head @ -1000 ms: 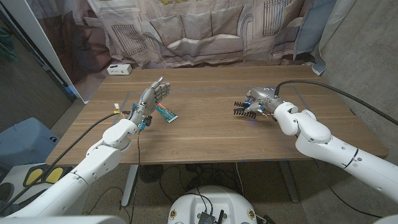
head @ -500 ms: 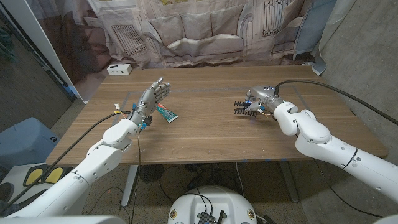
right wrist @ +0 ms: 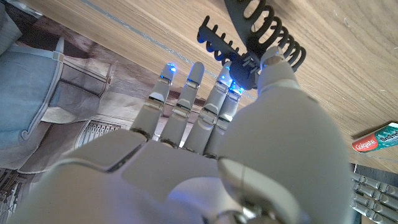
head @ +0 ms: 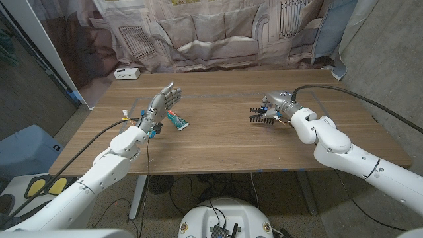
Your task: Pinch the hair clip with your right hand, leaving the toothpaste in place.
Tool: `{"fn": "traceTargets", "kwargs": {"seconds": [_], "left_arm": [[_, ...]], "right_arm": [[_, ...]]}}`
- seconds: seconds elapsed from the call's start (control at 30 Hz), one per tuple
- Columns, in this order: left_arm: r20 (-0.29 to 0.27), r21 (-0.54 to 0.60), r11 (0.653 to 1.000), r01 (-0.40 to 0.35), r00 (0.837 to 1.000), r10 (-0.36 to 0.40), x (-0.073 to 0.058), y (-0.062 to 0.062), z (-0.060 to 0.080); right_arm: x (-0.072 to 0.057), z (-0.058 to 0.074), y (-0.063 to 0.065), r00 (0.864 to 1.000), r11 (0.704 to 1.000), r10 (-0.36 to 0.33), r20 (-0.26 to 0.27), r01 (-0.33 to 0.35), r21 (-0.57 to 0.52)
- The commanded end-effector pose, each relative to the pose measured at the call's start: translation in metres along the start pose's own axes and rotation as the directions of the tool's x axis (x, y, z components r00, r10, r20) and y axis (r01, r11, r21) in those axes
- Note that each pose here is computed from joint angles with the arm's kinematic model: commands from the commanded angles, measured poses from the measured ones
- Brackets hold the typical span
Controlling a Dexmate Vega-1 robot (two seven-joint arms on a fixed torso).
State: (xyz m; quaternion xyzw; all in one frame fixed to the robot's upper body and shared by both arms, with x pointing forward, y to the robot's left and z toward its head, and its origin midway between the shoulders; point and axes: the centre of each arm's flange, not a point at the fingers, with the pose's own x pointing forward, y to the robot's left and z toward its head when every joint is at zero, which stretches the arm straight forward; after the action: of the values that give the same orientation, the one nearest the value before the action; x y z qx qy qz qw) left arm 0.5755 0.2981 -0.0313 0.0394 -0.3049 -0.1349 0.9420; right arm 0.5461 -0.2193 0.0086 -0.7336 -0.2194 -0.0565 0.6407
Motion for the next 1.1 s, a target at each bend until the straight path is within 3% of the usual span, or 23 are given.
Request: {"fn": "traceTargets", "kwargs": {"seconds": [0.03,1.1], "left_arm": [[-0.005,-0.002,1.000,0.004,1.000,-0.004,0.0020,-0.0001,-0.0008],[0.003,0.000,1.000,0.011,1.000,-0.011,0.0112,-0.0017,-0.0001]], "right_arm": [[-0.0004,-0.0011,-0.0022,1.000,1.000,0.005,0.003,-0.005,0.003],[-0.0047,-0.0086,-0.0043,1.000,0.999,0.012,-0.016,-0.011,0.038]]}}
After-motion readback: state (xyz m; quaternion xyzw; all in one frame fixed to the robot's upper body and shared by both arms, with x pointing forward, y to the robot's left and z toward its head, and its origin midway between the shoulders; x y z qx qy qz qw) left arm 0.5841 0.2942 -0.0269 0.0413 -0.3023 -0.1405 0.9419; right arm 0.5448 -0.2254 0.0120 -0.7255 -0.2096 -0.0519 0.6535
